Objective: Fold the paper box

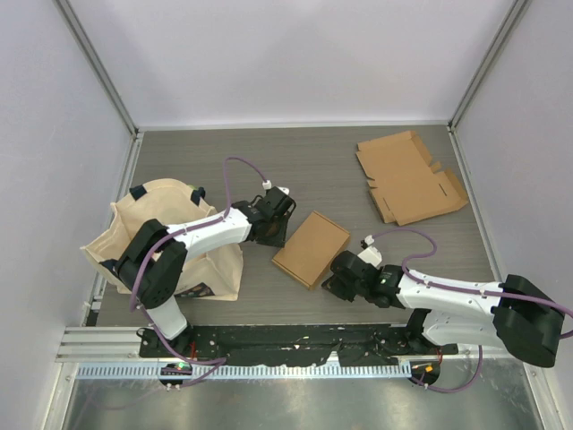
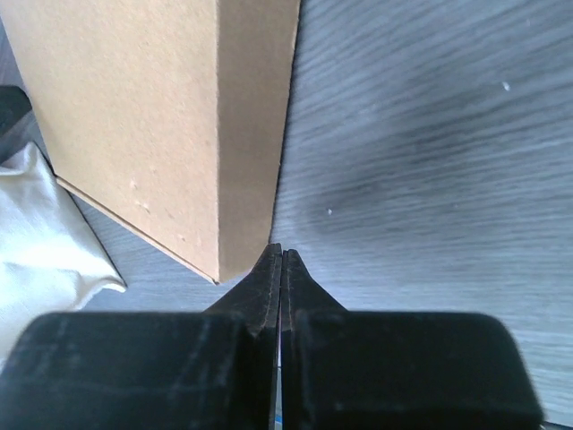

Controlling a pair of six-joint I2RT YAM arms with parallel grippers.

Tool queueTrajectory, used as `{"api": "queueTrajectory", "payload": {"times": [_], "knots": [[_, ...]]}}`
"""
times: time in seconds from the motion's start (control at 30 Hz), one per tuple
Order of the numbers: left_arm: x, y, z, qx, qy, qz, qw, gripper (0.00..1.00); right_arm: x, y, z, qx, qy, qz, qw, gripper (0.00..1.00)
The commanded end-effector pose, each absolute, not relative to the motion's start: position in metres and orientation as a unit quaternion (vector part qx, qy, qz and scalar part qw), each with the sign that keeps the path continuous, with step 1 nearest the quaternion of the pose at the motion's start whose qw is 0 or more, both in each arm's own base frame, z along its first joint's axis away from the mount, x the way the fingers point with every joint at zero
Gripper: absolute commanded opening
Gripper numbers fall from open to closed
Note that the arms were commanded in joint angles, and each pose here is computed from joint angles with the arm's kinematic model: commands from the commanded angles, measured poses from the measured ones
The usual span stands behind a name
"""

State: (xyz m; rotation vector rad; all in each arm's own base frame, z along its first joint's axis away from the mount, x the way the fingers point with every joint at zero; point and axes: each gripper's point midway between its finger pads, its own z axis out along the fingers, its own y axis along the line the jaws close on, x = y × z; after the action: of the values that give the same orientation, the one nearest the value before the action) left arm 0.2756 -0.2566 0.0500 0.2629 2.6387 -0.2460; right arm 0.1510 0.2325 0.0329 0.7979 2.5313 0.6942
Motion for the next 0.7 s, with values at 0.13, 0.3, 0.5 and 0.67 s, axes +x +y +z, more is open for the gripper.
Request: {"api": "queueTrajectory", "payload": {"times": [0.13, 0.3, 0.5, 0.67], "knots": [[0.271, -0.252, 0.037, 0.087, 0.968, -0.080, 0.224, 0.35, 0.138, 0.232, 0.024, 0.269, 0.911, 0.239, 0.199, 0.01], [0.260, -0.252, 0.028, 0.089, 0.970, -0.085, 0.208, 0.25, 0.148, 0.255, 0.024, 0.265, 0.907, 0.254, 0.205, 0.01], [0.231, -0.268, 0.018, 0.104, 0.972, -0.120, 0.173, 0.10, 0.167, 0.304, 0.032, 0.261, 0.897, 0.298, 0.194, 0.01], [0.189, -0.299, 0.016, 0.125, 0.965, -0.181, 0.141, 0.02, 0.209, 0.310, 0.065, 0.308, 0.852, 0.360, 0.220, 0.01]]}}
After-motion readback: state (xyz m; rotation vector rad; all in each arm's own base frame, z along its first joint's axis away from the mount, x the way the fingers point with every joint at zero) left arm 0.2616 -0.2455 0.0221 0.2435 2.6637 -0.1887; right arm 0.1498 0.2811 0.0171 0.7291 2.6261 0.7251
